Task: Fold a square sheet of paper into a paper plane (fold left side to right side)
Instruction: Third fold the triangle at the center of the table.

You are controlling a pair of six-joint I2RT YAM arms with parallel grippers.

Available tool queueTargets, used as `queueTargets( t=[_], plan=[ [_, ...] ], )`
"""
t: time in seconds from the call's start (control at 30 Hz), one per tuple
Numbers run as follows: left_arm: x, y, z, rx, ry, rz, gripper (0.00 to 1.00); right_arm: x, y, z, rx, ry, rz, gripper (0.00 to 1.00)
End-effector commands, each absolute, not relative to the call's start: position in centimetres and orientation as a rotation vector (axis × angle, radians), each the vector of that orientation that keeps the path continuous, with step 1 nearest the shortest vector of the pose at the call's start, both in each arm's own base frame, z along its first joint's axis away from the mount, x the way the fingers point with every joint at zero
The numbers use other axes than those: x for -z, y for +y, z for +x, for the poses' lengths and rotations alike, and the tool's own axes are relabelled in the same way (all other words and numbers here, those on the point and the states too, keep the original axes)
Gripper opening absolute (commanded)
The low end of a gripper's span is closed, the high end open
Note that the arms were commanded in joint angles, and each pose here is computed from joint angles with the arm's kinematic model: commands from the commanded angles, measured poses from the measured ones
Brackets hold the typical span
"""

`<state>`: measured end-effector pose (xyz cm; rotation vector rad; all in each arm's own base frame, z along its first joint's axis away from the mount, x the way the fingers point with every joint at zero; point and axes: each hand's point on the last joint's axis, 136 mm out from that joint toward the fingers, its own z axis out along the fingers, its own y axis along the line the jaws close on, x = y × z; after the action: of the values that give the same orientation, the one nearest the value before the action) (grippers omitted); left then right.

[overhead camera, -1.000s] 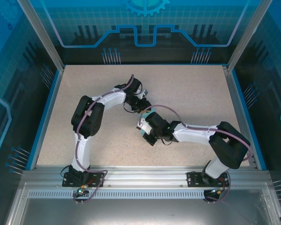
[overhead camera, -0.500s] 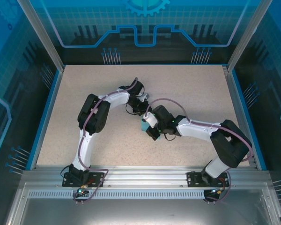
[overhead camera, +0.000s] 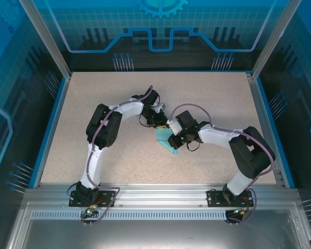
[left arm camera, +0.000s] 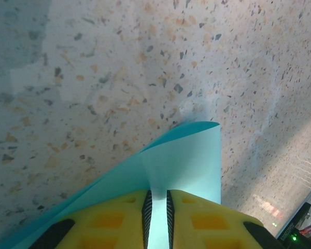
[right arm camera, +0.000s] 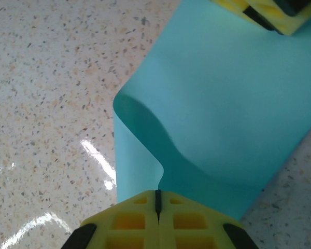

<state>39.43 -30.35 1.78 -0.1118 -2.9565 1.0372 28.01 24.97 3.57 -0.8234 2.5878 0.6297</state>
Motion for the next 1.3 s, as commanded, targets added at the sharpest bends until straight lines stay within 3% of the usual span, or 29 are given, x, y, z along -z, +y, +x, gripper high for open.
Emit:
queueTargets(
  t=[0.0, 0.37, 1.27],
  plan=[
    [0.4, -30.1, 37.8, -0.916, -2.929, -0.125, 0.21, -3.7, 24.9, 28.7, -0.668, 2.625, -0.764, 0.00],
    [-1.6, -30.6, 38.0, -0.941, -2.940, -0.170, 0.24, -2.6, 24.0, 29.5, -0.648, 2.682, -0.704, 0.00],
    [-0.2, -30.5, 37.8, -0.894, -2.931, -0.151, 0.24, -2.1, 23.1, 29.9, -0.637, 2.721, -0.637, 0.00]
  ],
)
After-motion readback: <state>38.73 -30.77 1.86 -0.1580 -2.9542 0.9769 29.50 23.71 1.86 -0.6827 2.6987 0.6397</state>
